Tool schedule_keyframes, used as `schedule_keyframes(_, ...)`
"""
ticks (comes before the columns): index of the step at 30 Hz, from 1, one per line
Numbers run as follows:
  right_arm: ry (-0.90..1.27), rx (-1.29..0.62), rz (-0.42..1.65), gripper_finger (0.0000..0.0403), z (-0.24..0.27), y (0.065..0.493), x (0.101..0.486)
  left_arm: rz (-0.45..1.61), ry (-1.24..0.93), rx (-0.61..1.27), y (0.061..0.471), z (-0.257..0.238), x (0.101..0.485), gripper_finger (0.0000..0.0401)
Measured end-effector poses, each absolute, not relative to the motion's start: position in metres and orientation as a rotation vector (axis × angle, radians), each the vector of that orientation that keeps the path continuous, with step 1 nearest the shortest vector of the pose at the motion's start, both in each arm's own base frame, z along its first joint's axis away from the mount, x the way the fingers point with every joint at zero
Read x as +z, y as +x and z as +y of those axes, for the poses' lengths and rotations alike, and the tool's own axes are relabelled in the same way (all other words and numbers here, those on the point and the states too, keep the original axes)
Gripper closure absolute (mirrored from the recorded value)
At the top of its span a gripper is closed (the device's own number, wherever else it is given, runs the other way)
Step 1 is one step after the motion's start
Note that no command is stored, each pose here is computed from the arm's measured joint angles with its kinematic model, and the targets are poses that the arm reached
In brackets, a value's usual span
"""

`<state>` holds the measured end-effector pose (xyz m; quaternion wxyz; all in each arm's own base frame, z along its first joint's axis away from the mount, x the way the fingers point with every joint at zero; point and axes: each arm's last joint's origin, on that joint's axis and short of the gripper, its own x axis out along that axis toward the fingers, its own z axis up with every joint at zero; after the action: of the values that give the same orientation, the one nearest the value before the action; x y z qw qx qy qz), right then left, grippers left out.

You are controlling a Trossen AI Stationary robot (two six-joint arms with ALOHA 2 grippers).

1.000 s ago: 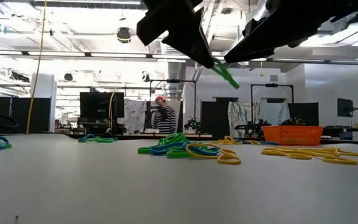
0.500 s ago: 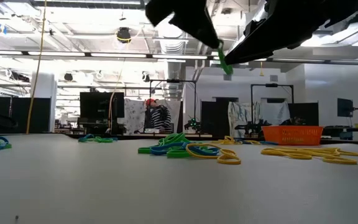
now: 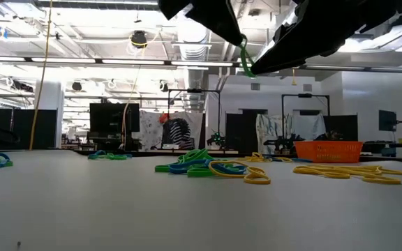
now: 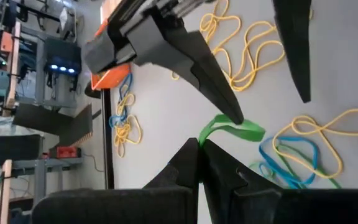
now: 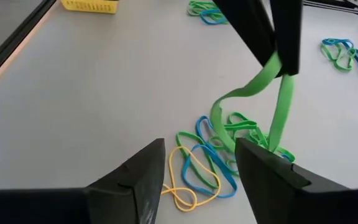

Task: Sort rubber bands into baskets
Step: Put the green rubber band into the orange bin

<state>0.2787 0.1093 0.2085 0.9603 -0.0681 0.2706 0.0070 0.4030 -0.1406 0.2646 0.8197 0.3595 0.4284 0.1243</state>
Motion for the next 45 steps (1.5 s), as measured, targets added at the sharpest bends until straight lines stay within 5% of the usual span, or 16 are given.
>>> schedule_keyframes(17,-0.174,-0.059,0.527,0.0351,0.107,0.279,0.21,0.912,0.742,0.277,0.403,-0.14,0.264,0.0401)
schedule_keyframes(38,-0.254,-0.21,0.536,0.038,0.102,0.277,0.208,0.915,0.692,0.303,0.405,-0.133,0.263,0.0398)
schedule_keyframes(45,-0.277,-0.305,0.576,0.0381,0.086,0.279,0.205,0.932,0.684,0.331,0.409,-0.118,0.263,0.0333)
